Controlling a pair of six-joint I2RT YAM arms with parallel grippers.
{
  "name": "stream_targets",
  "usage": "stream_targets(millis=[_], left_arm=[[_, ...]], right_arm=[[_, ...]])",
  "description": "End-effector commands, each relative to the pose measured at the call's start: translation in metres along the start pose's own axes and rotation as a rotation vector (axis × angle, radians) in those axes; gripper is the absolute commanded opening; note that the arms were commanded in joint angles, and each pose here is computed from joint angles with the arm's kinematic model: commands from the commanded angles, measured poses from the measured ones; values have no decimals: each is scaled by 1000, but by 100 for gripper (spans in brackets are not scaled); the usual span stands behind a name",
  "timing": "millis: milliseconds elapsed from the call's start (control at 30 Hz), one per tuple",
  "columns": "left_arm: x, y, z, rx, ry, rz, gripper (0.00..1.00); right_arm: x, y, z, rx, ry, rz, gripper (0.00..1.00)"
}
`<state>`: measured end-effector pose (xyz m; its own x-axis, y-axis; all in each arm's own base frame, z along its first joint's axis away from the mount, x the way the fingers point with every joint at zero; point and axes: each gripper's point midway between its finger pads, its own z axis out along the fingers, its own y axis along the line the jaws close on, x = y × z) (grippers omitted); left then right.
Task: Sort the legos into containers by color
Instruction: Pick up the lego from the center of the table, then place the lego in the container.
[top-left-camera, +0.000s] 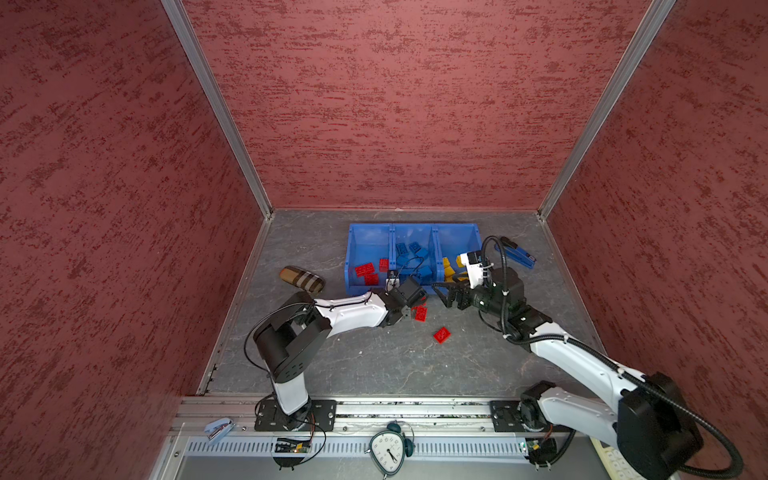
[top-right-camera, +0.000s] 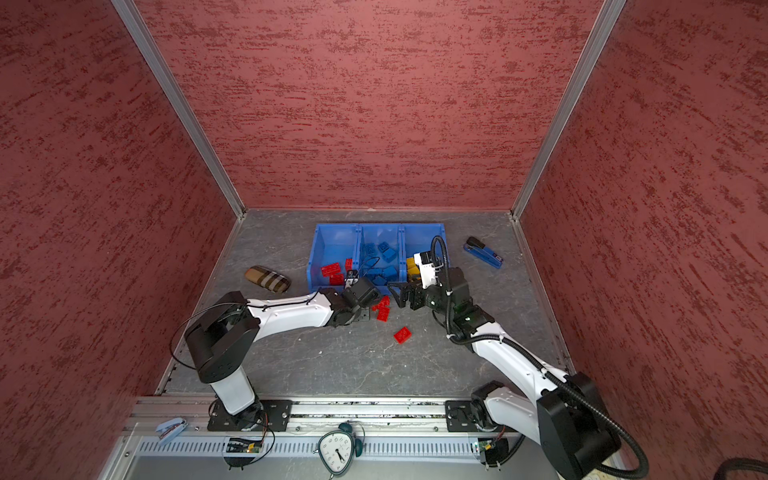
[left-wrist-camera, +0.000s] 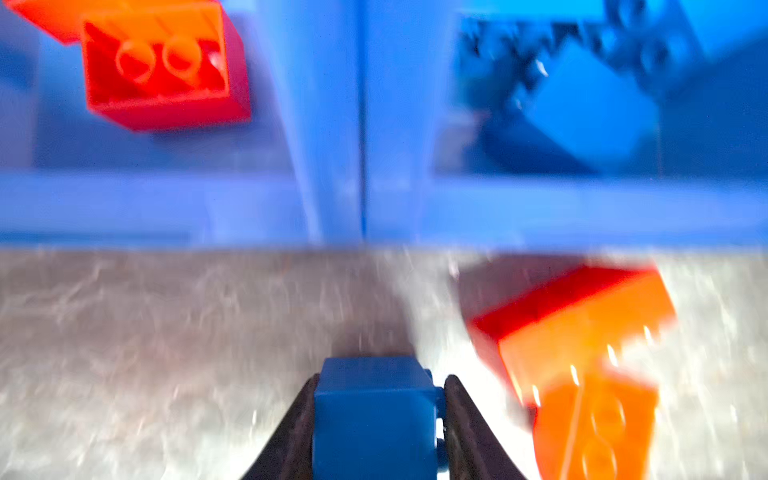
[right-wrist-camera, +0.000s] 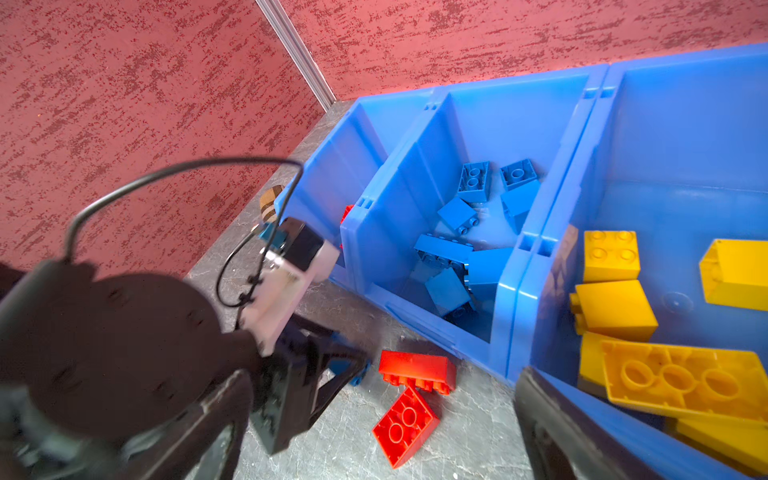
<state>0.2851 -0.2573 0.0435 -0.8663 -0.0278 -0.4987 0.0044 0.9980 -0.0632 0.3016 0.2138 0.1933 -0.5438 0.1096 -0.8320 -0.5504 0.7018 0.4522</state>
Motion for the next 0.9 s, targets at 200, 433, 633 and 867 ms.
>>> stream_targets(millis=[200, 433, 633, 867], left_arm=[[-54, -10, -58, 68, -159, 24, 34], [-126, -49, -68, 224, -269, 13, 34], [-171, -63, -51, 214, -341, 38, 34], [-205, -64, 2, 213, -356, 13, 34]], right_arm=[[-8, 5, 3, -28, -23, -21, 99], [-9, 5, 1, -22, -37, -17, 99], [-11, 3, -2, -7, -48, -15, 99], [-12, 1, -7, 16, -61, -4, 99]])
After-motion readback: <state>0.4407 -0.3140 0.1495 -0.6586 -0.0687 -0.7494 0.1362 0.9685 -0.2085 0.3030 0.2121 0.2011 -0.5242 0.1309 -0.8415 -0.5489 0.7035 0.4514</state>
